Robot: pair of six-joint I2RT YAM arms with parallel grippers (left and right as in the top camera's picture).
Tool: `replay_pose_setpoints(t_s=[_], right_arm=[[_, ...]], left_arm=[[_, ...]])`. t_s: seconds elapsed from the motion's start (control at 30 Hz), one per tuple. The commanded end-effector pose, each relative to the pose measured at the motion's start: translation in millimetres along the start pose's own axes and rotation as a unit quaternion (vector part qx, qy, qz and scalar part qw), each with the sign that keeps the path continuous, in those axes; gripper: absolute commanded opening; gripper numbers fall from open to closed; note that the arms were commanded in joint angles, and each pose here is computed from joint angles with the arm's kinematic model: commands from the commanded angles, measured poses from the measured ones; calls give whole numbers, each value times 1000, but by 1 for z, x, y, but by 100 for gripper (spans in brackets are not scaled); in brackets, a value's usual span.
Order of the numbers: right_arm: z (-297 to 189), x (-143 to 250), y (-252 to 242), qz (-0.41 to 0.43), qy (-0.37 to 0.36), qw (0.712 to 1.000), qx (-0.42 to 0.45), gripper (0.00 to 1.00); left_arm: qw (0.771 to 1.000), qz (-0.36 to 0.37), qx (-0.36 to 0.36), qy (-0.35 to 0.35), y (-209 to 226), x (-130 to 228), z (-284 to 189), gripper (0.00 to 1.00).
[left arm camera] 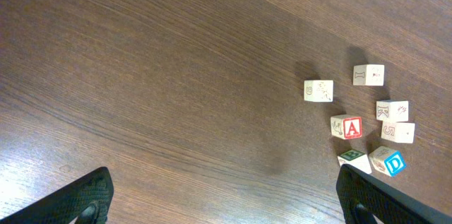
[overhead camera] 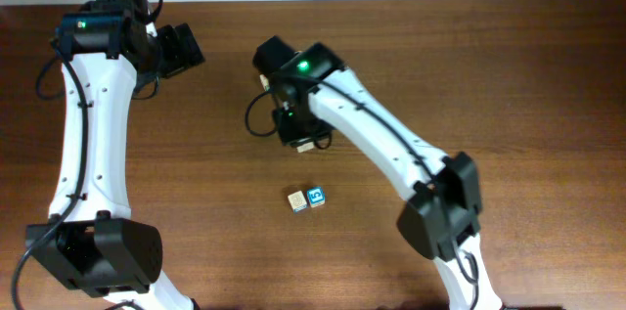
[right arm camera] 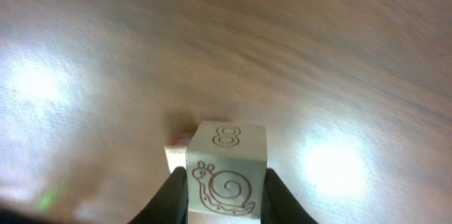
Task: Rotate 4 blocks
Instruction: 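Place the snail block next to the blue 5 block with the right gripper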
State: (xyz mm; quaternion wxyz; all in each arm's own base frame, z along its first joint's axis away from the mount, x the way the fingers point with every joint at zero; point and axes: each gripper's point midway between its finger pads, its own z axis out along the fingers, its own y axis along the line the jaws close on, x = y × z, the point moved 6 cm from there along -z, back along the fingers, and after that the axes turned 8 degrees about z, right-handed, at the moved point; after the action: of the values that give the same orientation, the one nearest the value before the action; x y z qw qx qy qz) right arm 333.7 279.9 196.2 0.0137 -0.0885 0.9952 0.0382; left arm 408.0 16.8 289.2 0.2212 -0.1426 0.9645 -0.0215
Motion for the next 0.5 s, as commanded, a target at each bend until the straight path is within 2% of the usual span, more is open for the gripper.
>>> replay_pose_setpoints(t_s=[0.0,0.13,0.2,0.47], right_arm=[[-10,10,-23,23,19,999,35,22],[44,30,-41,50,91,992,72,22],[66,40,-41,55,115,990,61,22],[101,49,-27,74,114,990,35,23]], left_arm=[[1000,-2,-3,2,1,0,2,99],[1000,-3,-3,2,1,0,2,99],[1000,-2,-3,2,1,0,2,99],[1000,-3,-3,2,1,0,2,99]])
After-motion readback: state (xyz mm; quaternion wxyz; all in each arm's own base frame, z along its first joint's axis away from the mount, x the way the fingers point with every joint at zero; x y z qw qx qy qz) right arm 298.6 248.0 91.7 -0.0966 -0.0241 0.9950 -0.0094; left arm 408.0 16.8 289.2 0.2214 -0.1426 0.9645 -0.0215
